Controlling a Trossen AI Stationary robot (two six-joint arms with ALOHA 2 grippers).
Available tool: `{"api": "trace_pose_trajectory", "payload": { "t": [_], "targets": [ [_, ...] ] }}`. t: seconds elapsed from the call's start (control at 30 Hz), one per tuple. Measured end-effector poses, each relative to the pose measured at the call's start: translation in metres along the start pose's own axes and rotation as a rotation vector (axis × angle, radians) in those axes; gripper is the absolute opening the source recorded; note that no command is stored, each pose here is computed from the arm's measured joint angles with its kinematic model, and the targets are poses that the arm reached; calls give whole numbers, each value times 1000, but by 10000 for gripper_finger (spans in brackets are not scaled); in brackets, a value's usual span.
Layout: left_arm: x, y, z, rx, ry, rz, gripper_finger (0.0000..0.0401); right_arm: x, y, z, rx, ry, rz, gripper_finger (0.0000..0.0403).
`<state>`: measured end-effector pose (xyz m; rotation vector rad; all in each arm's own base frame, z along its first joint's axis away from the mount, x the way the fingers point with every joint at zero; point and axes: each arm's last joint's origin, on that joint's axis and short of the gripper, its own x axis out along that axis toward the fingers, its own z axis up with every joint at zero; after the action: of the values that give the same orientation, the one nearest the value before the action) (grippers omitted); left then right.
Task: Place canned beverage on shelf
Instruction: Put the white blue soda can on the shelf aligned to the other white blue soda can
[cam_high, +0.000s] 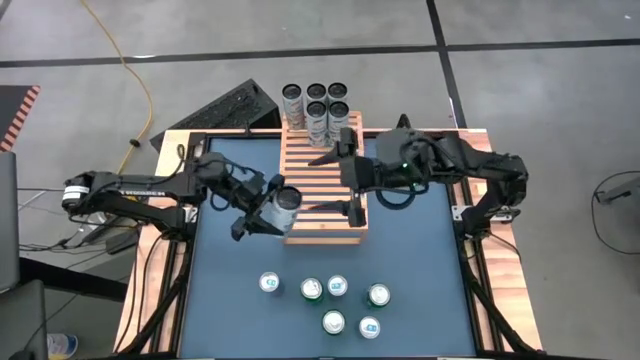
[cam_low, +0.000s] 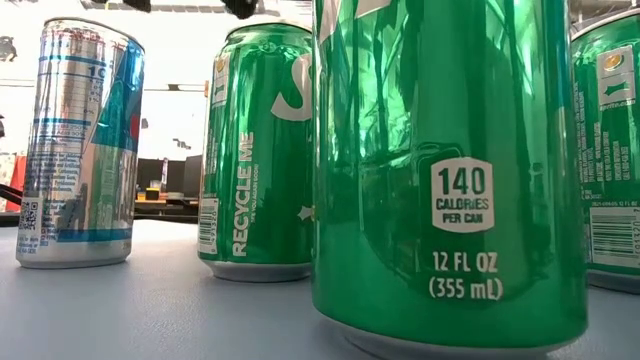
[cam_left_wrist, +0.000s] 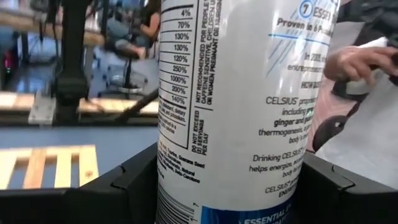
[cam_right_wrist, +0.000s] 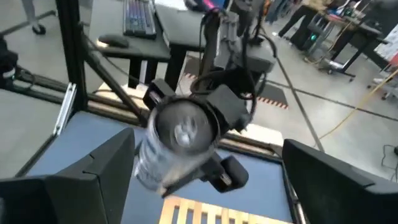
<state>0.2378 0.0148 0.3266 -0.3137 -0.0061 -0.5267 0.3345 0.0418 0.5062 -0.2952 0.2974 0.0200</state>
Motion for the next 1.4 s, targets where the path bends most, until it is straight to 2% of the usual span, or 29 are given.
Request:
{"api": "trace_pose_trajectory", "payload": {
  "t": [0.17, 0.37, 0.63, 0.8, 1.1, 1.4],
  "targets": [
    [2, 2, -3, -60, 41, -38, 252, 10, 12, -10, -26, 95, 45, 363],
    [5, 8, -19, -188, 157, -35, 252, 15, 21, -12, -19, 112, 92, 358],
    [3, 9, -21, -225, 182, -20, 252, 32, 26, -19, -12, 138, 177, 357],
    [3, 10, -26, -258, 213, 8, 252, 47, 24, -26, -17, 161, 174, 357],
    [2, 10, -27, -271, 232, -2, 252, 71, 30, -40, -49, 231, 189, 357],
    [2, 10, -29, -282, 246, -12, 252, 74, 24, -43, -33, 233, 231, 356]
  ]
}}
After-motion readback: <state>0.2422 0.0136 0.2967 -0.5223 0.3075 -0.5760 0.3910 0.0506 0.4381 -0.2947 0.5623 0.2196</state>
